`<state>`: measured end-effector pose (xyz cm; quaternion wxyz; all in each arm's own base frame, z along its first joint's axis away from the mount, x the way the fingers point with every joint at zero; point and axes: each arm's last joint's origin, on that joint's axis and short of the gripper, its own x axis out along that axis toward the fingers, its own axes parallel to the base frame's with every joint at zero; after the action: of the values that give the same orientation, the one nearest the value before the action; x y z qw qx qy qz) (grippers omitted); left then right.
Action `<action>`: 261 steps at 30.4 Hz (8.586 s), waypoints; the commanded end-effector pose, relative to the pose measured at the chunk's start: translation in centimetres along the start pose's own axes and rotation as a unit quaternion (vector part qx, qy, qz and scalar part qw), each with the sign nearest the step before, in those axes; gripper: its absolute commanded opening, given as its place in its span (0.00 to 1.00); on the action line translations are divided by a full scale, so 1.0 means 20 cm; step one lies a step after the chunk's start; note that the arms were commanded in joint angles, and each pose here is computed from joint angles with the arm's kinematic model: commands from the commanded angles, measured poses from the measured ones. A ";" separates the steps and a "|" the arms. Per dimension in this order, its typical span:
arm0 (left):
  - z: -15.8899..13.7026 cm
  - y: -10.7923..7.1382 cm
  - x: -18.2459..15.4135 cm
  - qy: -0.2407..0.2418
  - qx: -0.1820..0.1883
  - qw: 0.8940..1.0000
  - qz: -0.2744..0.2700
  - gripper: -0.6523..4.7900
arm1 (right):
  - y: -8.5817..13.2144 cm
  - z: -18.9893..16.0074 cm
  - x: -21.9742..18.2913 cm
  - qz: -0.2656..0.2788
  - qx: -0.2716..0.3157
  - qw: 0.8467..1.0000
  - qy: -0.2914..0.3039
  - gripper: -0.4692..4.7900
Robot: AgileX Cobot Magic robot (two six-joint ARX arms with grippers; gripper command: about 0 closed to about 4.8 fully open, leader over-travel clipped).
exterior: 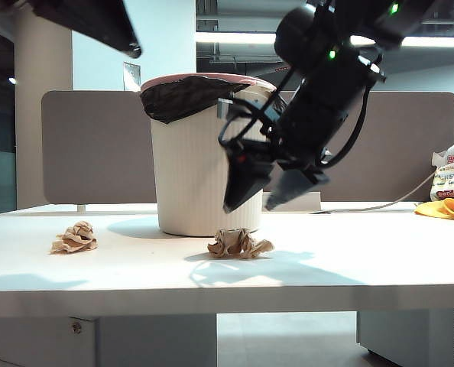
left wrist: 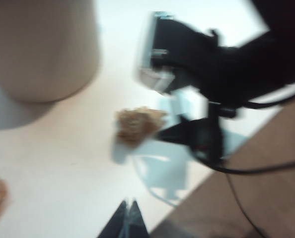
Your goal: Pick up all the trash on the table and put it in the trash can.
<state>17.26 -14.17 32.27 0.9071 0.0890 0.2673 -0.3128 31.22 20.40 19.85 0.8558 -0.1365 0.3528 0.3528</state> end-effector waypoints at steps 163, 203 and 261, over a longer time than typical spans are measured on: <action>-0.05 0.13 -0.83 -0.174 -0.091 0.969 0.151 0.11 | 0.41 0.97 0.09 0.092 -0.039 0.973 -0.207 0.08; 0.65 0.29 -0.31 -0.183 -0.075 0.977 0.082 0.11 | -0.41 1.11 -0.46 -0.081 0.016 0.953 -0.292 0.91; -0.69 0.12 -0.31 -0.262 -0.105 0.959 0.007 0.11 | 0.22 -0.53 -1.32 -0.059 0.080 0.928 -0.359 0.07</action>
<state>8.32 -4.50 24.41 0.9479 -0.0849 0.0673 -0.2996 9.22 4.83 31.43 0.9519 0.0415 0.0615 0.2973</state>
